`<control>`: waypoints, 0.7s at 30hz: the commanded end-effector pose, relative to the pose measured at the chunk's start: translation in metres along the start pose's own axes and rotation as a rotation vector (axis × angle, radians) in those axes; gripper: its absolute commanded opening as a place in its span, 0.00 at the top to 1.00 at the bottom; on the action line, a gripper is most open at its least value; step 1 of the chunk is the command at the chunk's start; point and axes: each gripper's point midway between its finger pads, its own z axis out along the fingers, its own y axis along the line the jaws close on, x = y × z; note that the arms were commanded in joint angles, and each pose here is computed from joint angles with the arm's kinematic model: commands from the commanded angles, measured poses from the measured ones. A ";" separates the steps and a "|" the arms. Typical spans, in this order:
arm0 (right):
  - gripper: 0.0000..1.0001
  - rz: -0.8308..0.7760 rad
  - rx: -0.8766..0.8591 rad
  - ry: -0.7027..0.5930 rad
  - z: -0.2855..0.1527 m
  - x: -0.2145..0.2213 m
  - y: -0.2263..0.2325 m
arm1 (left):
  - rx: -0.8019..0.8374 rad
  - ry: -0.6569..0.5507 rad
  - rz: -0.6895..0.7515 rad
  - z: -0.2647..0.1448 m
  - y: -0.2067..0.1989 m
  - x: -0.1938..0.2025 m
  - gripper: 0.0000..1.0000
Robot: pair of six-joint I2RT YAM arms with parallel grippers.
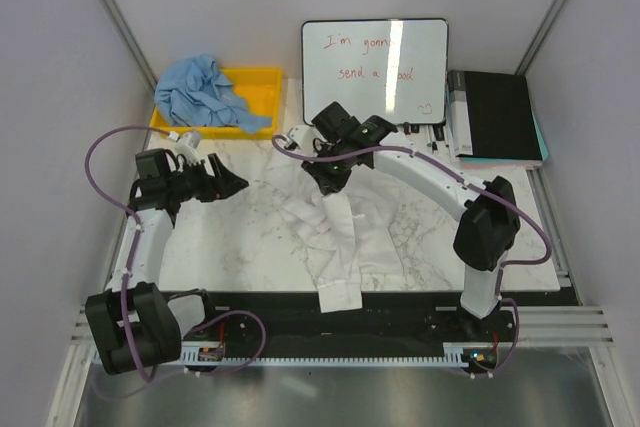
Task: Fold and stack the long sleeve shirts
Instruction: Flatten the shirt out
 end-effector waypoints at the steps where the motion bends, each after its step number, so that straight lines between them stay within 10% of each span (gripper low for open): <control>1: 0.93 -0.044 0.146 -0.093 -0.077 -0.011 -0.024 | 0.108 -0.007 0.176 0.013 -0.018 -0.010 0.24; 8: 1.00 -0.001 0.328 -0.107 -0.149 0.036 -0.080 | 0.233 0.205 0.615 0.075 -0.064 0.030 0.13; 15: 1.00 0.058 0.445 -0.049 -0.187 0.090 -0.111 | 0.379 0.201 0.518 0.115 -0.088 0.040 0.09; 21: 1.00 0.097 0.508 -0.011 -0.204 0.116 -0.135 | 0.375 0.244 0.714 0.136 -0.096 0.073 0.12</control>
